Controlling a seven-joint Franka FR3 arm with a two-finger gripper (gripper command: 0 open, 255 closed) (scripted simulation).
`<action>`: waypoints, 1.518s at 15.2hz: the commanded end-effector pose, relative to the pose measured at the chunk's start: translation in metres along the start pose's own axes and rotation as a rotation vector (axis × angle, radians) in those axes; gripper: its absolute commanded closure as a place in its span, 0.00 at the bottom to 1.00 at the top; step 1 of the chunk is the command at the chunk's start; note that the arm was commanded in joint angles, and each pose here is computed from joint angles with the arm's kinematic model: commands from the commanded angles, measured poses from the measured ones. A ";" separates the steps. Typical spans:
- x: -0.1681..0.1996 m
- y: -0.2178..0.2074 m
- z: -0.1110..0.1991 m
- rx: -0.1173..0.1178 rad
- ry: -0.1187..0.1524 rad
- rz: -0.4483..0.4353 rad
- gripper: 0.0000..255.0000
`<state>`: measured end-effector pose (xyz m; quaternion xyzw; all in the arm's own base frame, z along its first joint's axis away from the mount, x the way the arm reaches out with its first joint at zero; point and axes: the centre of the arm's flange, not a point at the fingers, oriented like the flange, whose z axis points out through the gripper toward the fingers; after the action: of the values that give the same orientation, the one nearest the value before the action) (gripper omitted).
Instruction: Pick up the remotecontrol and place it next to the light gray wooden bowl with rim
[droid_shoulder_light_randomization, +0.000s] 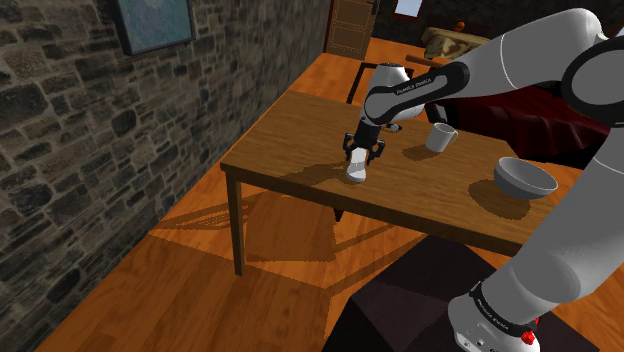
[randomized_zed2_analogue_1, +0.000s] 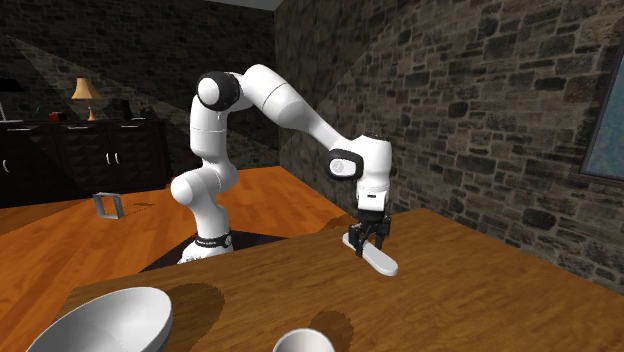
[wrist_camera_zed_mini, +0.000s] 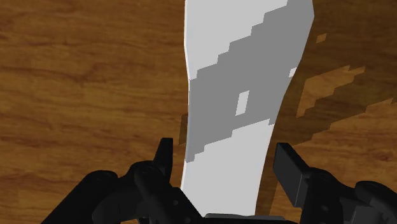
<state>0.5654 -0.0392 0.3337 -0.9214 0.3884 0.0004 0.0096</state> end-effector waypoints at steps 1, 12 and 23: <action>0.000 0.000 0.000 0.000 0.000 0.000 1.00; 0.000 -0.001 -0.053 0.000 0.000 0.000 1.00; -0.001 -0.002 -0.111 0.000 0.000 0.000 1.00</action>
<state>0.5657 -0.0398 0.4379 -0.9214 0.3884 0.0004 0.0096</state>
